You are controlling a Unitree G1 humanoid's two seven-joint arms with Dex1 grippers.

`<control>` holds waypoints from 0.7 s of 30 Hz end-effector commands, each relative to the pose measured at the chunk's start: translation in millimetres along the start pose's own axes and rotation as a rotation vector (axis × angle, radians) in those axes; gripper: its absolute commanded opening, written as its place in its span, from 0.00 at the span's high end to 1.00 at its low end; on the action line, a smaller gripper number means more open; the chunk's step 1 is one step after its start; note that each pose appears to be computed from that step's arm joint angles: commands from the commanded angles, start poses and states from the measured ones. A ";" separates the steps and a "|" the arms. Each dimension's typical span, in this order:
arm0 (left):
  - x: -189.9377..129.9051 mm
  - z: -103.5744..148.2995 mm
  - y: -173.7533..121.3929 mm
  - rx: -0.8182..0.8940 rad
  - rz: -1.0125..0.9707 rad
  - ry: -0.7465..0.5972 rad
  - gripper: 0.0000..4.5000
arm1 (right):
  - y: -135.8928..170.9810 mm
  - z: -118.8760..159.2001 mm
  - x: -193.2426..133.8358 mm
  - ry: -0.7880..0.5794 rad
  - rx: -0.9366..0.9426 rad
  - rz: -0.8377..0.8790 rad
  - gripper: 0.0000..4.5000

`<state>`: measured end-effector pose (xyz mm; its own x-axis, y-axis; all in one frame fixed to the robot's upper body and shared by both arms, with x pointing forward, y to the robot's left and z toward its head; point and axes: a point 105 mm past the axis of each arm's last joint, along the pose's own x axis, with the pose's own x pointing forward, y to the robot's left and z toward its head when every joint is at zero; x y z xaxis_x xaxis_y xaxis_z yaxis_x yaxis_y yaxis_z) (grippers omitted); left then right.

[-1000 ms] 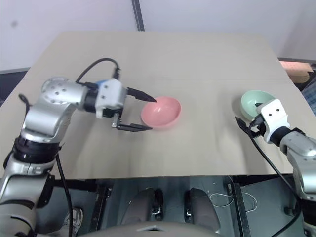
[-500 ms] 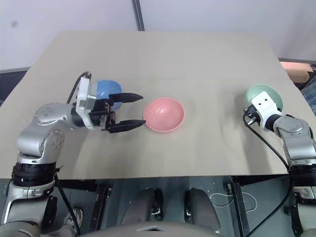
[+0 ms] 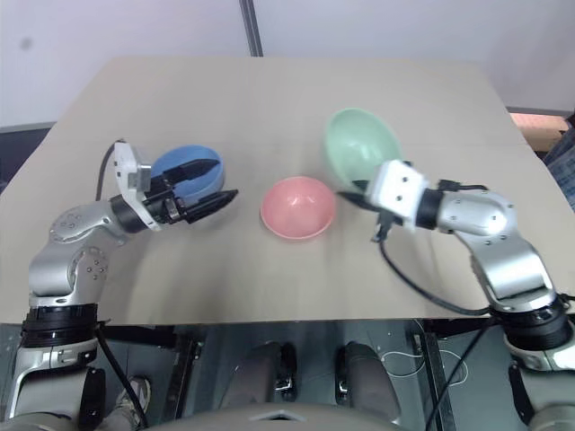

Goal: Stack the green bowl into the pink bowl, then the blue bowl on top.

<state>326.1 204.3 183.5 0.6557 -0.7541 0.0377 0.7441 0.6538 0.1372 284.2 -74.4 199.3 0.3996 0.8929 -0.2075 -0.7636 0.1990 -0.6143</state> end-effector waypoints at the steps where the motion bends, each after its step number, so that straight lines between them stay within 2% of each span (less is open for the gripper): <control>1: -4.2 14.3 17.7 0.062 0.071 -0.033 0.04 | 5.1 20.8 19.9 -0.069 -0.065 0.073 1.00; 5: -0.4 17.1 16.8 0.102 0.072 -0.025 0.04 | 8.1 -5.4 51.4 -0.008 -0.053 0.104 1.00; 7: 0.0 20.9 13.7 0.121 0.062 -0.027 0.04 | 9.6 -18.6 54.3 0.028 -0.063 0.126 0.80; 9: -2.4 24.6 12.6 0.147 0.056 -0.019 0.04 | 11.8 -19.8 53.3 0.026 -0.058 0.151 0.63; 12: -7.9 30.1 16.8 0.203 0.075 0.007 0.04 | 11.9 -10.1 48.0 -0.007 -0.070 0.147 0.33; 14: -10.0 29.3 21.3 0.280 0.111 0.095 0.04 | 6.6 0.3 39.9 -0.044 -0.059 0.088 0.15; 18: -14.7 24.4 26.4 0.421 0.163 0.256 0.04 | -4.7 24.8 20.8 -0.147 0.038 -0.005 0.15; 21: -22.6 17.3 29.8 0.560 0.161 0.466 0.04 | -8.9 38.7 -8.1 -0.196 0.115 -0.064 0.15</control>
<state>331.6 237.7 196.2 0.8085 -0.5284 -0.2591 0.5709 0.5974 0.5632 279.4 -55.1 213.9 0.3349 0.9386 -0.0827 -0.8144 0.2442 -0.5264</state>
